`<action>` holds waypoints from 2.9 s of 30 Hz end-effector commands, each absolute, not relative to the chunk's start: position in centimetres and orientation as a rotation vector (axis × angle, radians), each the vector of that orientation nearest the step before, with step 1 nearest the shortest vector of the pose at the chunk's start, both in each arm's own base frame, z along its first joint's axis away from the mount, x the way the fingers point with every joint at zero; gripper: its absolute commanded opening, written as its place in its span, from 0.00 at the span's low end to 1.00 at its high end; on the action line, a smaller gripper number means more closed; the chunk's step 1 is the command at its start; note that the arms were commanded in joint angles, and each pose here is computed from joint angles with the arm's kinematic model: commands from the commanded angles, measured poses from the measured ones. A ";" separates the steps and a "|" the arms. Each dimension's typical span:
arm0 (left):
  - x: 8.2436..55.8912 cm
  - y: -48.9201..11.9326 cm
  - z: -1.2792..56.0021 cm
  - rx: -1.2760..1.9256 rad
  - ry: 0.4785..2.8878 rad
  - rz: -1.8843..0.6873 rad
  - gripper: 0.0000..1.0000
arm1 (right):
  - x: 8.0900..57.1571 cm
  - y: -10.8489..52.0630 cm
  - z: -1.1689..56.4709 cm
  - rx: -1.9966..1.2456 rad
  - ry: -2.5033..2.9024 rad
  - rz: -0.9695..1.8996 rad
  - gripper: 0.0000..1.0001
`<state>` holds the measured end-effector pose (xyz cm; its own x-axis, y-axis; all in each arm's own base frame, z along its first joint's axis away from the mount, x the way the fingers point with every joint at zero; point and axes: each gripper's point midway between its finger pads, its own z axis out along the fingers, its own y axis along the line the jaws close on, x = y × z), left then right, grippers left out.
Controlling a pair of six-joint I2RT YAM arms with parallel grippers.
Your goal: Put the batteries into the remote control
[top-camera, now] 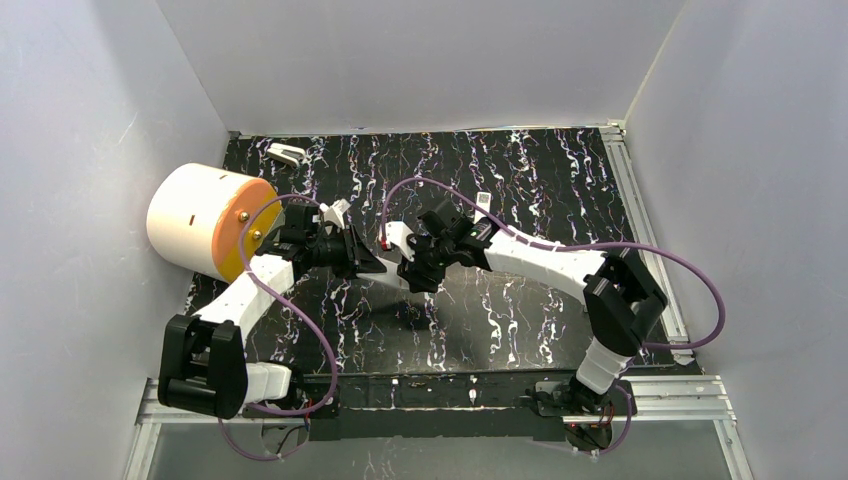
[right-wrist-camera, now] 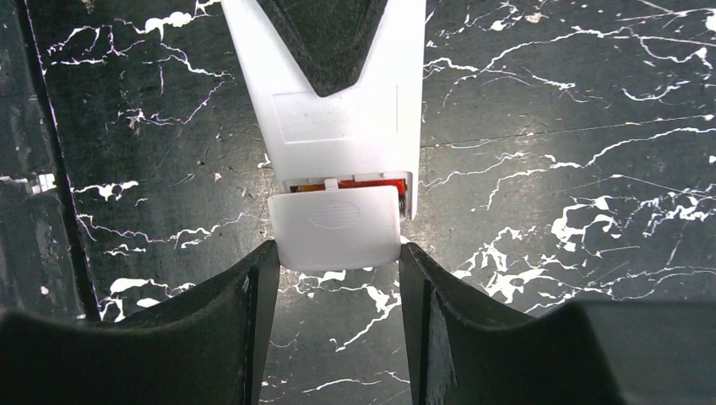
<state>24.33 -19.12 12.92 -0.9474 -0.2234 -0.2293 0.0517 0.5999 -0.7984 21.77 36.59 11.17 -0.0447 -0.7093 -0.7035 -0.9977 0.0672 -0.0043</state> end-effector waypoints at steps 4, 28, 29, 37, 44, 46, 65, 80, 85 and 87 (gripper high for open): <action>23.6 -19.8 13.9 -0.062 2.502 -1.342 0.00 | 22.7 37.7 12.5 -1.674 1.764 0.668 0.50; 22.8 -20.5 14.3 0.014 2.510 -1.406 0.00 | 23.4 38.1 12.3 -1.664 1.780 0.626 0.50; 22.8 -20.5 14.2 0.011 2.514 -1.401 0.00 | 23.3 38.1 12.2 -1.663 1.784 0.628 0.50; 23.1 -20.4 14.4 0.007 2.510 -1.380 0.00 | 23.2 37.7 11.7 -1.671 1.808 0.617 0.50; 22.7 -20.9 14.6 0.034 2.505 -1.422 0.00 | 22.7 38.5 12.4 -1.686 1.770 0.667 0.50; 22.6 -21.1 14.6 0.042 2.504 -1.428 0.00 | 22.6 38.8 12.7 -1.695 1.754 0.683 0.50; 21.9 -22.5 15.8 0.031 2.409 -1.573 0.00 | 21.2 39.5 14.1 -1.685 1.784 0.786 0.62; 22.9 -22.7 16.3 0.058 2.415 -1.600 0.00 | 22.0 37.4 14.8 -1.642 1.846 0.661 0.83; 23.2 -22.6 16.4 0.051 2.409 -1.602 0.00 | 21.5 37.8 17.7 -1.567 1.761 0.770 0.98; 23.4 -22.6 16.6 0.048 2.406 -1.602 0.00 | 21.0 37.7 19.1 -1.534 1.717 0.837 0.99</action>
<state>23.14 -22.38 14.77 -0.9705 -0.1337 -0.2006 0.1249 0.4331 -0.8927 21.24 36.71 13.32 -0.1105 -0.7169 -0.6883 -0.9922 0.1193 0.0351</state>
